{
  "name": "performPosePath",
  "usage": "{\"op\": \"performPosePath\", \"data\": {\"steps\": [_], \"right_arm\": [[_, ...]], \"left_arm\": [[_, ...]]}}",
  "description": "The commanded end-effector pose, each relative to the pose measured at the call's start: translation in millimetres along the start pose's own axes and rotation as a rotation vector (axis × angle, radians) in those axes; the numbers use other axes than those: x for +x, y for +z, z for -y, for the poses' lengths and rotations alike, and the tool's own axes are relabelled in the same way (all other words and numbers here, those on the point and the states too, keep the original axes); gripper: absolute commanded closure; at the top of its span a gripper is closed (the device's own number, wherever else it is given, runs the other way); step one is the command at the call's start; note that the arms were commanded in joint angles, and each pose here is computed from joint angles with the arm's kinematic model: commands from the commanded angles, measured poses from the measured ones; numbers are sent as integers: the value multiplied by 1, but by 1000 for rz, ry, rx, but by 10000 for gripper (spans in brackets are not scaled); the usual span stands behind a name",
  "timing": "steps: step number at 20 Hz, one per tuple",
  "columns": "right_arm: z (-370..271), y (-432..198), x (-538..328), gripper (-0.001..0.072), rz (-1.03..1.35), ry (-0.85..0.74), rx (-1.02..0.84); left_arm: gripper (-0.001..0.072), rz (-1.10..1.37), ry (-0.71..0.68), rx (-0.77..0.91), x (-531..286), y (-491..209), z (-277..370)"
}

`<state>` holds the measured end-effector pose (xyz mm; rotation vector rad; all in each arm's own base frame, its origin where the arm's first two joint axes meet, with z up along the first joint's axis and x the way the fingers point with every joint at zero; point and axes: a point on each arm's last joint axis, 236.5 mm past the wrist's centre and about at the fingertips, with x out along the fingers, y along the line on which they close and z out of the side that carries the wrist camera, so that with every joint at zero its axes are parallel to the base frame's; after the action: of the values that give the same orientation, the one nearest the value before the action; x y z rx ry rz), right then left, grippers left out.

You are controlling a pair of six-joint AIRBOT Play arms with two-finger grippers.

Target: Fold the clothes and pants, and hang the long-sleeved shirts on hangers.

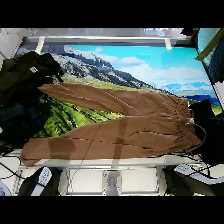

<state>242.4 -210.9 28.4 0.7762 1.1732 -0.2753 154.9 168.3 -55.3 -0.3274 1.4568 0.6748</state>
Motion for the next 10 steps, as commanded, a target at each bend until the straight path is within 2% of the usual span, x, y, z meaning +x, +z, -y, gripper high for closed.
{"op": "performPosePath", "data": {"steps": [1, 2, 6, 10], "right_arm": [[-13, -15, -2, 347, -62, 48, -2], [-15, -18, -3, 347, -72, 54, -3], [-22, -22, -13, 347, -62, 59, -11], [-31, -25, -20, 347, -52, 70, -3]], "left_arm": [[28, -132, -15, 152, 31, -12, 6], [64, -135, -17, 172, 35, -10, 5], [72, -74, -22, 99, 33, 9, -10], [73, 30, -134, -60, 7, 45, -13]]}}
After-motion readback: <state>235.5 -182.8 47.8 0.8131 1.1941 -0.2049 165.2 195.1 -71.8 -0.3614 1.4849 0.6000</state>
